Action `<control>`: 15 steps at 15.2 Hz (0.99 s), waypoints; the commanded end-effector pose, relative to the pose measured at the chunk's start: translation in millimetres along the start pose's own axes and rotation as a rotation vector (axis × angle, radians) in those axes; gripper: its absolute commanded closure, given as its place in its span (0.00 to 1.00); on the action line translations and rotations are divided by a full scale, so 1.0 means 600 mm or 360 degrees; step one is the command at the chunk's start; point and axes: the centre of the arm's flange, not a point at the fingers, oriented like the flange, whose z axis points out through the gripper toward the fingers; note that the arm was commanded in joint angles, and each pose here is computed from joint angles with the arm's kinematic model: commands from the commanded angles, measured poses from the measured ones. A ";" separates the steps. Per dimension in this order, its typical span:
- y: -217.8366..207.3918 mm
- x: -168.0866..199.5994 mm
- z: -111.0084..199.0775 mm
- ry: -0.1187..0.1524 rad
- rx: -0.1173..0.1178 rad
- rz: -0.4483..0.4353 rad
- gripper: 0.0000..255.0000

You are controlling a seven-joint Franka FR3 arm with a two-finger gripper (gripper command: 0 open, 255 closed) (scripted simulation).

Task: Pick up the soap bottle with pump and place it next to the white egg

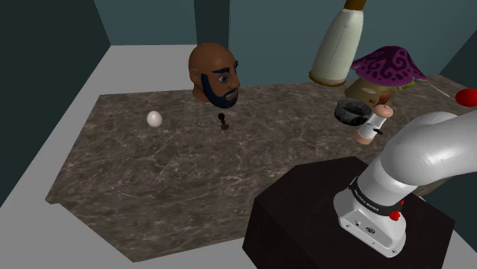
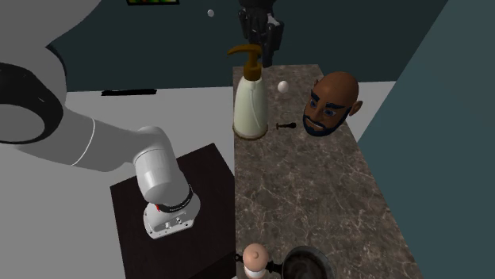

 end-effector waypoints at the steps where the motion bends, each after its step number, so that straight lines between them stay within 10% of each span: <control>1: -0.036 0.021 0.011 0.0001 0.0000 0.0001 1.00; 15: -0.289 0.170 0.106 0.0001 0.0000 0.0001 1.00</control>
